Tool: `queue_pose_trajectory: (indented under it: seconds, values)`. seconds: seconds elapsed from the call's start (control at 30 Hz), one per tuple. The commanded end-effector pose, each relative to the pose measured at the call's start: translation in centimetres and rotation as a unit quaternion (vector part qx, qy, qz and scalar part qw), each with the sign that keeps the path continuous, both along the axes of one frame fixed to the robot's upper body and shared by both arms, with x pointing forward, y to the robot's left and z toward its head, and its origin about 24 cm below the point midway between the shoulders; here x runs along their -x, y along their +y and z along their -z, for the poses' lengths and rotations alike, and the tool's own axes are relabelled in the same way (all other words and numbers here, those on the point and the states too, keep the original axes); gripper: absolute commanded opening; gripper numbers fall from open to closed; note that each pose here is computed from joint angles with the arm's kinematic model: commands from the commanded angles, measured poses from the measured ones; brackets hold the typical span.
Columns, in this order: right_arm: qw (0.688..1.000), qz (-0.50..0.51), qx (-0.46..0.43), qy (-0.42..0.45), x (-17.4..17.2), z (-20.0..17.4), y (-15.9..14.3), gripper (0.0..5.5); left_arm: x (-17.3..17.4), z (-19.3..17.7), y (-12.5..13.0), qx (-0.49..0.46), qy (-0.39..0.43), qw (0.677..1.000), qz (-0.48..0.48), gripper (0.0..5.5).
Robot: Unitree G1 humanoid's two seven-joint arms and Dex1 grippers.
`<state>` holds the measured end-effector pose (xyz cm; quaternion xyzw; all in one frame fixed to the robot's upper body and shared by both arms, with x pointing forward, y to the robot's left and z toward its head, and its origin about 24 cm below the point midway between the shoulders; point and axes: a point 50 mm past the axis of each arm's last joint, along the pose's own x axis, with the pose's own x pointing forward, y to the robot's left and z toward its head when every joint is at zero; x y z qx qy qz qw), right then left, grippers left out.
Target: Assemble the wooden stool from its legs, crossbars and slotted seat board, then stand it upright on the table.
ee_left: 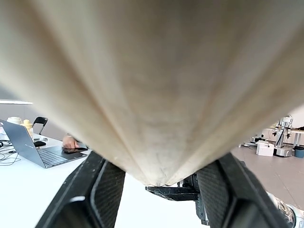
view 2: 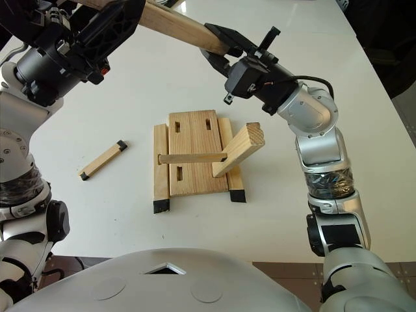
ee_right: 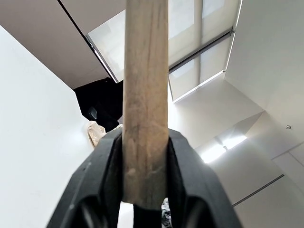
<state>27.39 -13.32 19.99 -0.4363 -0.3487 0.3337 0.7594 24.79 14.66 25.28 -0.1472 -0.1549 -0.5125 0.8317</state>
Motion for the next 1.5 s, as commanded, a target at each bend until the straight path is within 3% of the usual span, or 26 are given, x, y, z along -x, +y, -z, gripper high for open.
queue_pose_trajectory:
  seconds: [0.03,0.3,0.53,0.73,1.0,1.13,1.3,1.5]
  values:
    - [1.000,-0.006,0.019,-0.013,0.1,0.1,0.2,2.00,-0.4,0.3,0.3,-0.004,0.009,1.000,-0.013,2.05]
    - [0.999,-0.023,-0.042,0.018,0.5,-0.9,-0.2,2.17,-0.8,1.5,0.7,-0.032,0.019,0.999,-0.032,2.04]
    - [0.994,0.012,-0.057,0.095,0.2,0.2,-3.0,2.17,-3.2,2.5,4.9,-0.153,0.000,0.978,-0.144,2.04]
    - [0.989,0.034,-0.067,0.128,-0.2,0.9,-4.0,2.17,-3.7,2.9,6.0,-0.185,-0.017,0.968,-0.167,2.04]
    - [0.959,0.155,-0.085,0.224,-0.8,3.4,-11.1,2.17,-0.7,4.9,8.8,-0.295,-0.008,0.942,-0.158,2.04]
    - [0.933,0.179,-0.136,0.280,0.3,4.2,-13.6,2.17,2.5,5.8,9.0,-0.344,-0.058,0.926,-0.145,2.04]
    - [0.916,0.171,-0.154,0.327,1.6,4.8,-14.1,2.17,5.9,5.4,8.4,-0.302,-0.032,0.952,-0.043,2.04]
    - [0.906,0.146,-0.136,0.372,2.2,5.4,-13.5,2.17,7.2,6.4,7.9,-0.297,-0.017,0.955,0.019,2.04]
